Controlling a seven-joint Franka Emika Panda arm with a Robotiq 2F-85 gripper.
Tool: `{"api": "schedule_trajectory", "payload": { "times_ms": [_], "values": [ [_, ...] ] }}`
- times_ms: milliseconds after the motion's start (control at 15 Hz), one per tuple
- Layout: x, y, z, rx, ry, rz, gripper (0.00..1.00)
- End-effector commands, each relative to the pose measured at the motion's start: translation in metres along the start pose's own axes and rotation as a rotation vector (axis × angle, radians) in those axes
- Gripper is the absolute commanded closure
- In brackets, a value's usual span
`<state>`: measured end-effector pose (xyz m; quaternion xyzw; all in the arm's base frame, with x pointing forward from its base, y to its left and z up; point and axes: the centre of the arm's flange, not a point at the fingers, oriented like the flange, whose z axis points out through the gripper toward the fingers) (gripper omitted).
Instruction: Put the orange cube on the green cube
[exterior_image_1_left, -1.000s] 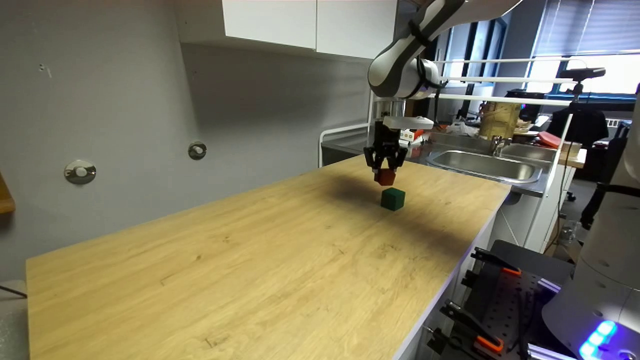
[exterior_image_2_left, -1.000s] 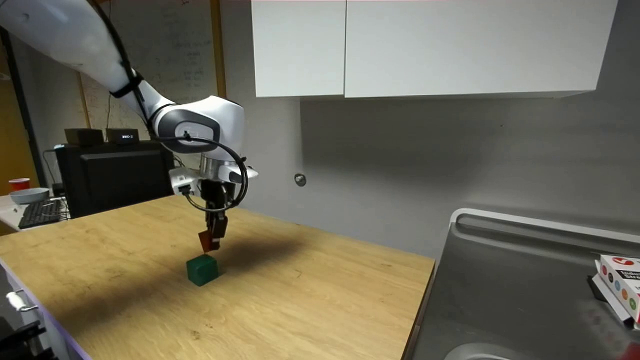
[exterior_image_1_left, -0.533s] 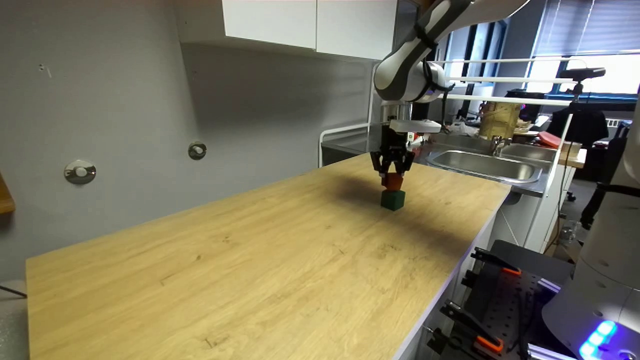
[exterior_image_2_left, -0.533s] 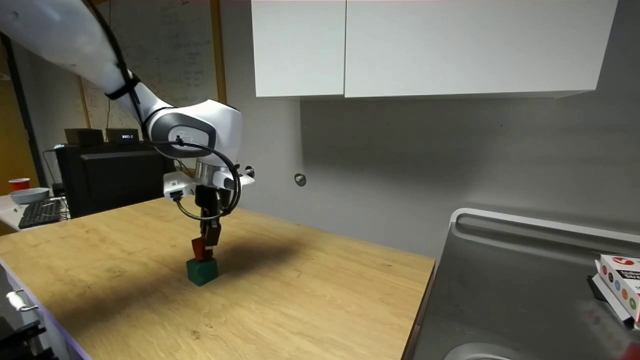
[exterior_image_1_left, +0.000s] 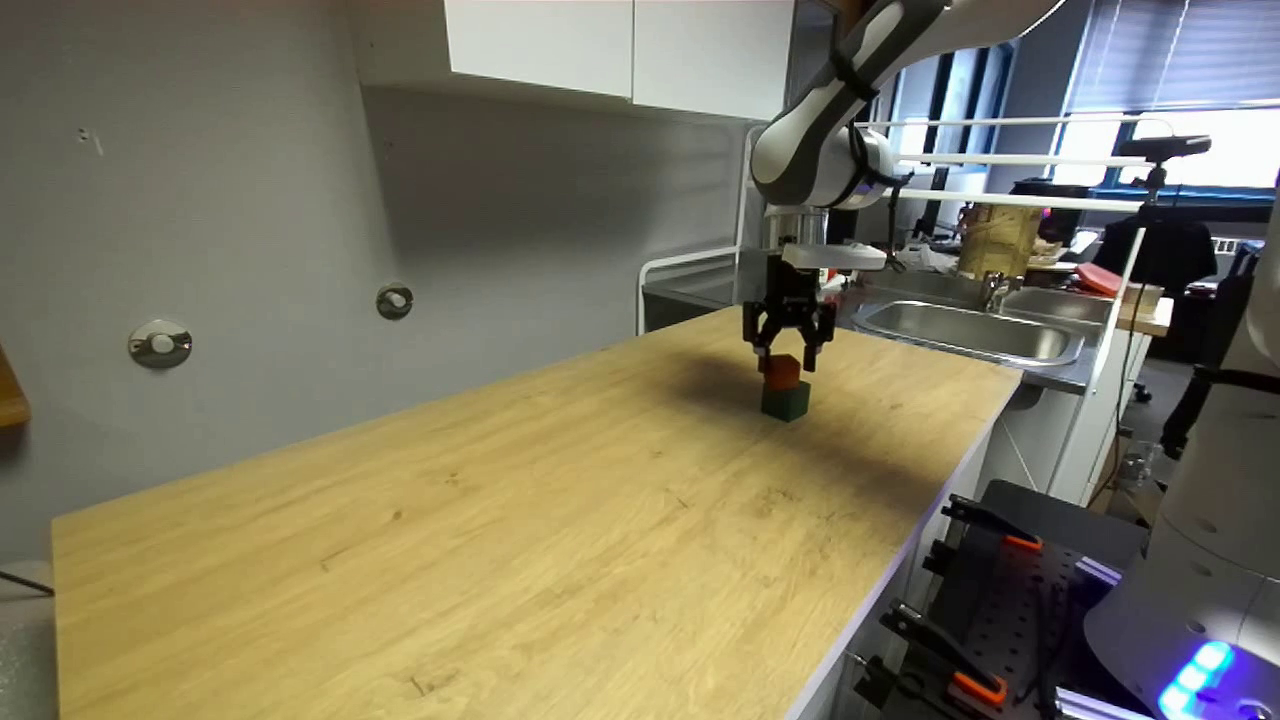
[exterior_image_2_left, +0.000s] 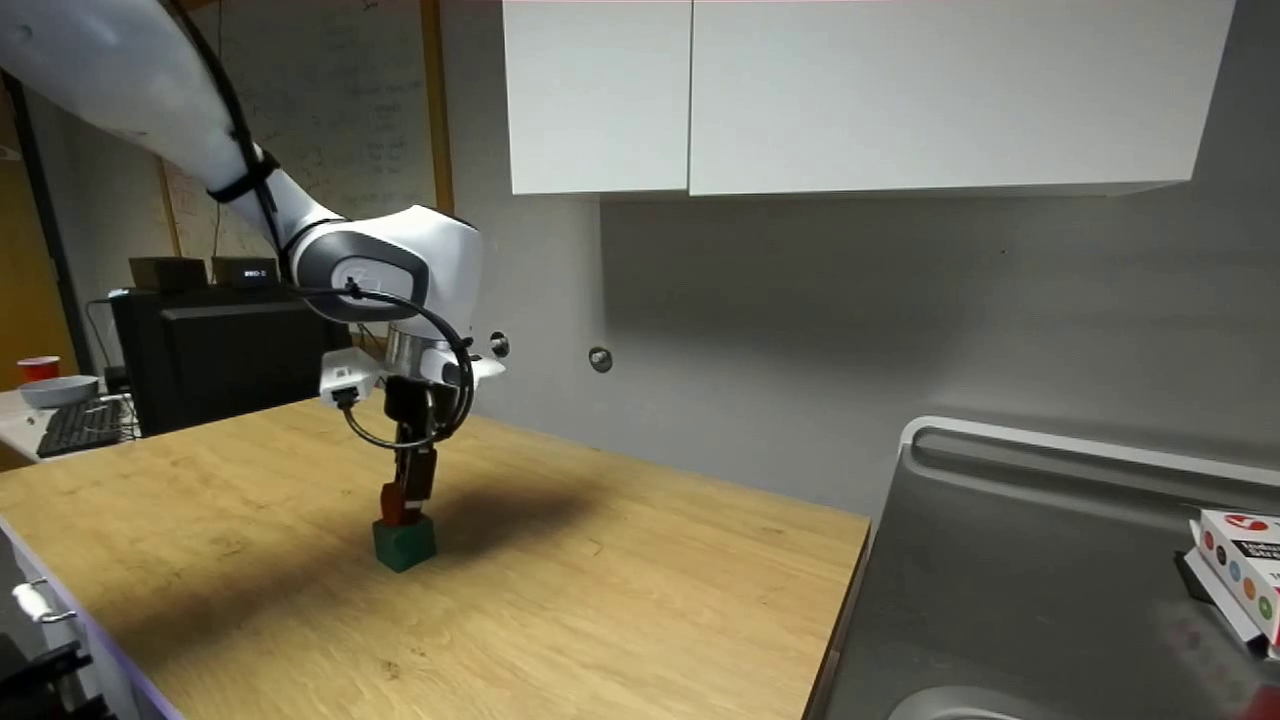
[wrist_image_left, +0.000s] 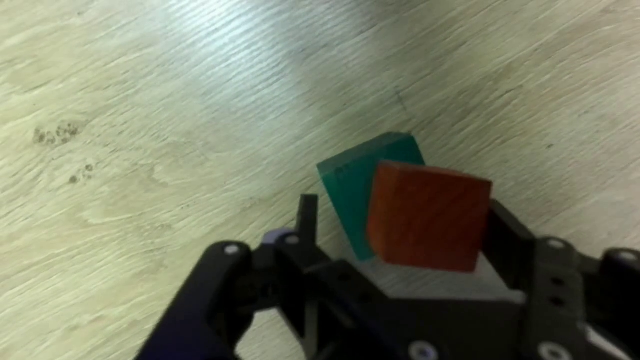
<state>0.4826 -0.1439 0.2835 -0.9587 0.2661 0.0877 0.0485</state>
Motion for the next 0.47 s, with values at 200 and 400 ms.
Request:
{"api": "schedule_trajectory", "payload": {
  "times_ms": [200,400],
  "values": [
    [-0.0074,-0.0036,-0.0118,0.013,0.002,0.023,0.00],
    [-0.0080,-0.0062,-0.0156,0.011,0.000,0.028,0.00]
  ]
}}
